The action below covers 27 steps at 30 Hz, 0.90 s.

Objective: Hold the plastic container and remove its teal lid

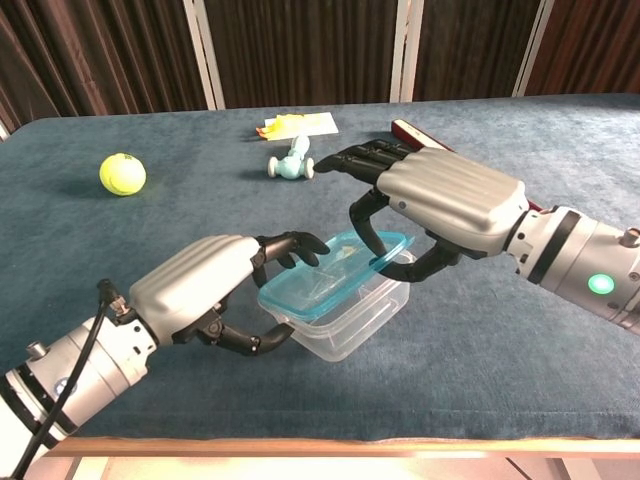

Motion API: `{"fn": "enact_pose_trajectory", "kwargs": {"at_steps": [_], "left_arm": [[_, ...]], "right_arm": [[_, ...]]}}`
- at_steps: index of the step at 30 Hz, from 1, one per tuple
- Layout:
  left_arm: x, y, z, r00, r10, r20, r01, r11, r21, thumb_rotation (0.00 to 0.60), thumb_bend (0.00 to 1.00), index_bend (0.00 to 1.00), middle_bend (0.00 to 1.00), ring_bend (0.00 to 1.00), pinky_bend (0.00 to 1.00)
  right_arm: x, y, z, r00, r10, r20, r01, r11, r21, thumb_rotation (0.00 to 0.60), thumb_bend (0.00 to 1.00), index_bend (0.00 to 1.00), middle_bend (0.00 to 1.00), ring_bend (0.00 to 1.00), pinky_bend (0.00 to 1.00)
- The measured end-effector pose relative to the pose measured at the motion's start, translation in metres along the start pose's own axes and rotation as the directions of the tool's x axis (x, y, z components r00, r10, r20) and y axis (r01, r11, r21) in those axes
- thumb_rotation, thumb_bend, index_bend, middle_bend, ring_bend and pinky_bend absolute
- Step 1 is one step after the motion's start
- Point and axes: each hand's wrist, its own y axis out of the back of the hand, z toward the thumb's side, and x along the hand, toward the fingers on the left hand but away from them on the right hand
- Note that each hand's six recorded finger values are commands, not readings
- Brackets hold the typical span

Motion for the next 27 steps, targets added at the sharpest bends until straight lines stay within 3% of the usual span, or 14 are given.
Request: {"fn": "enact_pose_trajectory", "kwargs": {"at_steps": [6,10,19,22,27], "left_arm": [[0.000,0.006,-0.004,1.000,0.025,0.007,-0.025,1.000,0.008,0.600,0.38,0.10,0.22,0.12,0.15],[0.001,0.013,-0.008,0.998,0.056,0.002,-0.056,0.998,0.019,0.600,0.37,0.03,0.09,0.01,0.06],[0.001,0.034,-0.019,0.991,0.131,0.001,-0.131,0.990,0.055,0.600,0.37,0.00,0.02,0.00,0.04],[-0.004,0.047,-0.023,0.987,0.162,0.002,-0.162,0.984,0.067,0.600,0.37,0.00,0.02,0.00,0.04],[-0.022,0.077,-0.039,0.974,0.228,-0.009,-0.225,0.968,0.113,0.600,0.37,0.03,0.03,0.00,0.05]], "right_arm": [[0.002,0.012,-0.005,0.999,-0.048,0.014,0.048,0.999,0.008,0.600,0.91,0.78,0.18,0.00,0.00],[0.003,0.017,-0.007,0.997,-0.074,0.021,0.073,0.997,0.019,0.600,0.91,0.78,0.18,0.00,0.00],[0.006,0.031,-0.017,0.985,-0.169,0.039,0.165,0.983,0.076,0.600,0.91,0.78,0.19,0.00,0.00],[0.013,0.039,-0.031,0.978,-0.199,0.059,0.189,0.971,0.143,0.600,0.91,0.78,0.19,0.00,0.00],[0.038,0.048,-0.074,0.973,-0.194,0.123,0.157,0.953,0.259,0.600,0.91,0.78,0.20,0.00,0.01]]}}
